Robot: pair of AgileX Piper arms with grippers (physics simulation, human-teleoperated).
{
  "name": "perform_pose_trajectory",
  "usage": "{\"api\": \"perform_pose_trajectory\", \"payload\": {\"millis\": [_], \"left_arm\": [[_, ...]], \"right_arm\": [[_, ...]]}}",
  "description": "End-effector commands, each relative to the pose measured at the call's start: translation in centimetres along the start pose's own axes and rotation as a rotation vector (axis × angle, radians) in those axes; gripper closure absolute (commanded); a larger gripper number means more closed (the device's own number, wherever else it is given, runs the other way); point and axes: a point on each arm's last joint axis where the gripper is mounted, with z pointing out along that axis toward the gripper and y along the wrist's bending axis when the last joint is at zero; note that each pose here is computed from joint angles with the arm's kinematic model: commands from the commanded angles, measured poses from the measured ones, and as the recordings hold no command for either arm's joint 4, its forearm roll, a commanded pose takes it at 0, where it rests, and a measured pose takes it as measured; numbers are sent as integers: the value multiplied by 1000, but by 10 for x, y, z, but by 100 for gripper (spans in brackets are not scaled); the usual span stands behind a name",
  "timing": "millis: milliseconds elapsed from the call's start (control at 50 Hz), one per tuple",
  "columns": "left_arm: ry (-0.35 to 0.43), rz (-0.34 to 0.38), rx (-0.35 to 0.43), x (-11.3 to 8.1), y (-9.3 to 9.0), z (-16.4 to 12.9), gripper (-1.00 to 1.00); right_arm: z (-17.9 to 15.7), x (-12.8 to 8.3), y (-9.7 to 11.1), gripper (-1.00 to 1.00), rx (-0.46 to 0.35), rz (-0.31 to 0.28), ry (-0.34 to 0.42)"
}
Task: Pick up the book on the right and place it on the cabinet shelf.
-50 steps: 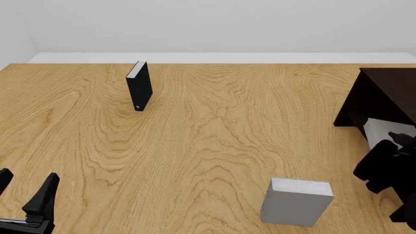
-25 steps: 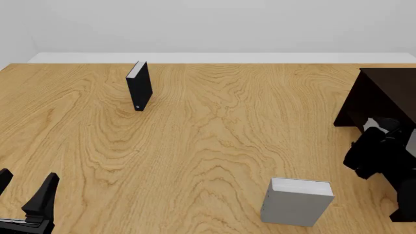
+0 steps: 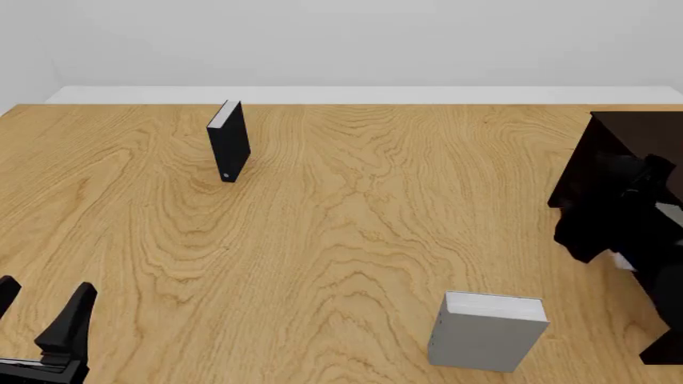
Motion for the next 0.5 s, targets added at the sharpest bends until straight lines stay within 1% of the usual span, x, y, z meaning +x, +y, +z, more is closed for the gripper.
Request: {"api": "perform_pose_trajectory", "payload": {"millis": [20,80,100,160,180,200,220,240,260,300,320,360,380,400,440,500], "left_arm": [[-6,0,2,-1,0,0,-100],[-7,-1,3,-1,0,0,-100],[-9,-3,1,-1,0,0,-100],[-9,0,-1,-1,0,0,-100],[-10,2,0,-1,0,0,-100],[-10,2,1,-1,0,0,-100],[-11,1,0,-1,0,0,-100],[-12,3,3,-1,0,0,-100],[-13,3,2,-1,0,0,-100],[-17,4,4,-2,0,0,-100],[-18,4,5,-2,0,0,-100],[-19,5,5,-2,0,0,-100],[-19,4,7,-2,0,0,-100],[-20,4,7,-2,0,0,-100],[-20,6,6,-2,0,0,-100],[-21,5,8,-2,0,0,-100]], "right_arm": [[-15,-23,-27,-100,29,40,-72],[-20,-30,-36,-100,38,66,-91],[-21,-30,-36,-100,35,62,-92],[-27,-38,-45,-100,38,99,-116],[-29,-40,-51,-100,42,124,-119],[-30,-41,-51,-100,39,122,-123],[-32,-43,-53,-100,38,136,-131],[-34,-46,-57,-100,38,165,-137],[-35,-46,-58,-100,37,166,-140],[-39,-50,-64,-100,38,207,-148],[-40,-50,-64,-100,41,205,-153],[-45,-54,-73,-100,44,257,-164],[-47,-56,-73,-100,41,265,-172],[-49,-57,-77,-100,39,288,-174],[-55,-57,-82,-100,58,310,-183],[-60,-60,-84,-100,50,339,-195]]}}
